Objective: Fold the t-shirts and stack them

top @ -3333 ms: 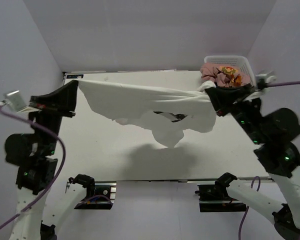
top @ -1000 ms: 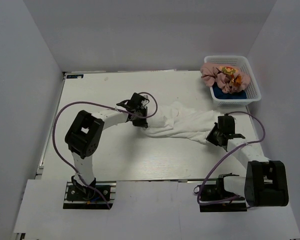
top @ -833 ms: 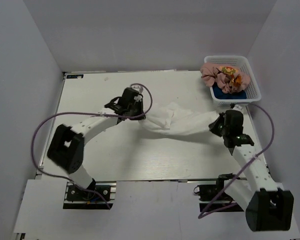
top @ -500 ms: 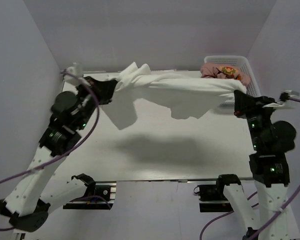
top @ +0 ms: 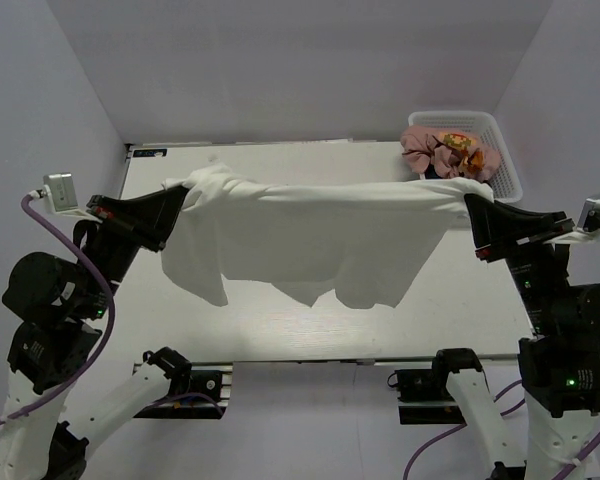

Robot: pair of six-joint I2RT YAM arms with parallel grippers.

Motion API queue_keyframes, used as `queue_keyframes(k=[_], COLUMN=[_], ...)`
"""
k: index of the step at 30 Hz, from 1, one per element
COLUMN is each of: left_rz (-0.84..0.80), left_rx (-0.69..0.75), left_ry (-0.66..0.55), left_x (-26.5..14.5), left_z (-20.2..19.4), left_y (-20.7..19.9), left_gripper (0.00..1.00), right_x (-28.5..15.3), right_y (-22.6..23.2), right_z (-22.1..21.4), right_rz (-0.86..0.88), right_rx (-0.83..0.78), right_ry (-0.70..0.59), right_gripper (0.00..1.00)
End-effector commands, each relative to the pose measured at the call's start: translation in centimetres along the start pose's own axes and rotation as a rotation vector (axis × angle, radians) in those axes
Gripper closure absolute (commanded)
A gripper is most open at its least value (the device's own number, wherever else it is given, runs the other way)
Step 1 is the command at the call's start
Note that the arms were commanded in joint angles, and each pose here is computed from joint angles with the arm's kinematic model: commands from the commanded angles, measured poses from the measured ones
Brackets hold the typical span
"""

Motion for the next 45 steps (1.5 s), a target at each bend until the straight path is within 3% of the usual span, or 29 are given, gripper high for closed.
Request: queue_keyframes(k=[1,5,7,10,11,14,15,17,18,19,20,21,22,23,26,29,30,32,33,34,36,38,41,45], left_rz=[0.097,0.151,0.207,0.355,0.411,0.565,0.632,0.555,0.532,0.514,0.539,0.542,0.549,0.584,0.595,0.644,0.688,0.742,0.812,0.845,0.928,0.996,1.054,0.994], left_rx=[-0.008,0.018,0.048,0.121,0.152,0.189,0.216,0.182,0.213,0.226,0.241,0.252,0.274,0.289,0.291,0.255,0.246,0.184,0.172,0.109,0.086,0.044,0.029,0.043], left_ry=[-0.068,0.051,0.115,0.333,0.465,0.628,0.732,0.745,0.757,0.756,0.810,0.832,0.793,0.830,0.861,0.899,0.988,0.945,1.034,0.990,1.082,1.079,1.048,0.945], left_x=[-1.2,1.5,3.6,8.9,11.2,13.5,14.0,17.2,18.3,21.1,21.2,21.9,23.7,23.3,21.4,16.2,11.9,8.1,3.2,1.4,-4.6,-8.5,-11.5,-10.3], left_z=[2.0,-2.5,-4.9,-12.6,-17.4,-24.2,-28.8,-30.3,-30.8,-31.5,-31.7,-31.8,-29.9,-30.7,-31.0,-31.0,-33.3,-32.1,-34.5,-34.0,-36.3,-36.8,-37.1,-36.4], left_y=[1.4,3.0,4.2,8.1,10.0,15.6,18.5,19.8,20.6,20.9,21.8,21.9,21.5,22.3,22.4,22.2,23.2,22.5,23.6,22.8,23.7,24.0,24.5,24.6], left_gripper=[1.00,1.00,1.00,1.00,1.00,1.00,1.00,1.00,0.72,0.57,0.46,0.29,0.13,0.00,0.00,0.00,0.00,0.00,0.00,0.00,0.00,0.00,0.00,0.07], right_x=[-0.6,1.3,2.7,5.5,6.7,8.3,8.7,9.3,10.9,11.2,11.0,11.5,11.8,11.7,10.2,7.6,7.0,4.6,3.9,2.5,1.0,-0.7,-3.0,-5.3], right_y=[-0.6,-4.0,-7.3,-13.8,-14.9,-19.3,-21.0,-24.3,-24.2,-24.5,-24.9,-25.4,-25.0,-24.7,-23.9,-23.1,-22.9,-21.9,-21.6,-21.1,-20.3,-20.1,-19.8,-20.0], right_z=[1.5,-1.3,-5.2,-13.4,-15.1,-20.8,-22.8,-26.5,-25.2,-25.6,-26.3,-26.4,-26.4,-26.2,-26.3,-26.9,-27.0,-28.0,-27.6,-28.5,-29.1,-30.0,-32.3,-34.7], right_rz=[-0.072,-0.163,-0.229,-0.355,-0.344,-0.403,-0.442,-0.514,-0.506,-0.516,-0.542,-0.548,-0.528,-0.517,-0.523,-0.551,-0.557,-0.562,-0.568,-0.571,-0.566,-0.576,-0.582,-0.616], right_rx=[-0.022,0.045,0.084,0.181,0.199,0.250,0.250,0.252,0.197,0.186,0.188,0.173,0.168,0.165,0.145,0.133,0.129,0.134,0.123,0.118,0.109,0.109,0.106,0.084], right_ry=[-0.067,-0.012,0.075,0.271,0.302,0.402,0.455,0.563,0.576,0.599,0.643,0.658,0.656,0.650,0.648,0.668,0.669,0.696,0.687,0.716,0.754,0.804,0.903,0.979], right_gripper=[1.00,1.00,1.00,1.00,1.00,1.00,1.00,1.00,0.97,0.56,0.29,0.10,0.10,0.10,0.10,0.10,0.10,0.10,0.10,0.10,0.10,0.10,0.10,0.10])
Point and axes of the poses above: each gripper's point midway between its finger pads, its own x axis out along the fingers, its own y axis along the line the jaws close on, z = x × y, the point moved 2 cm from there along -x, back along the fingers, and after that the axes turned 12 degrees about x, right-handed, at the moved point
